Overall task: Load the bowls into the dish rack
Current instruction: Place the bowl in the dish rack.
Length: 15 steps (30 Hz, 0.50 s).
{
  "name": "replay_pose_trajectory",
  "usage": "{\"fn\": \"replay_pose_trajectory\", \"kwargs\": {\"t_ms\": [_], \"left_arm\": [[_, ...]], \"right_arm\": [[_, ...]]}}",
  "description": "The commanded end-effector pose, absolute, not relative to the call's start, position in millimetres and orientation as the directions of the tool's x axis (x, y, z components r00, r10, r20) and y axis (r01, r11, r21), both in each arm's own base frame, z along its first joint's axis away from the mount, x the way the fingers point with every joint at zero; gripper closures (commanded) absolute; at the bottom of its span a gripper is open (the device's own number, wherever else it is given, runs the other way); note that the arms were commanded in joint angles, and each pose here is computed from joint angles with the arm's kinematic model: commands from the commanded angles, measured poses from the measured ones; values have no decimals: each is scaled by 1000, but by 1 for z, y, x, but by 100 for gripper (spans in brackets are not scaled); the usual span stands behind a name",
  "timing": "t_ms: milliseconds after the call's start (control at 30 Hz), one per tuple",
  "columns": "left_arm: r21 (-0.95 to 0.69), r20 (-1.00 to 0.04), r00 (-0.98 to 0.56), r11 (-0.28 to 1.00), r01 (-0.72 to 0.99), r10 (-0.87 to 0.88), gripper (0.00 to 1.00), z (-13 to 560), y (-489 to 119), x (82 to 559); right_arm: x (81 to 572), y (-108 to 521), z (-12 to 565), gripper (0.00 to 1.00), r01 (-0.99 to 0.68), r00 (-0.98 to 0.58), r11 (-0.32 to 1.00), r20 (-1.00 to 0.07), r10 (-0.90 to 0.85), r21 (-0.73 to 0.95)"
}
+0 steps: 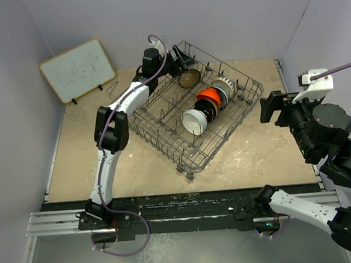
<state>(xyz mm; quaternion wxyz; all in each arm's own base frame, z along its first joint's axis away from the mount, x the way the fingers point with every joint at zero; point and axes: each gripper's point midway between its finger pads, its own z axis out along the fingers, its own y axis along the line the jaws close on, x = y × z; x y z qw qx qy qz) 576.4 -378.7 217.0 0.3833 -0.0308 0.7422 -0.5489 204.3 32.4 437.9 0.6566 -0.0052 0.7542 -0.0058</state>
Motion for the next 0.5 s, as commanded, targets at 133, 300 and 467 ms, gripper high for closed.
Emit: {"fn": "replay_pose_trajectory", "kwargs": {"t_ms": [133,300,467], "left_arm": [[-716,-696,-565,376,588,-442,13,357,-360,527],[-651,-759,-516,452,610,-397,13,384,-341,500],[-541,-837,-444,607,582,-321,12,391,-303,467]], "right_arm": [[208,62,460,14,-145,-94,989,-996,12,26],[216,104,460,13,-304,-112,952,-994,-8,27],[236,137,466,13,-375,-107,927,-994,-25,16]]}}
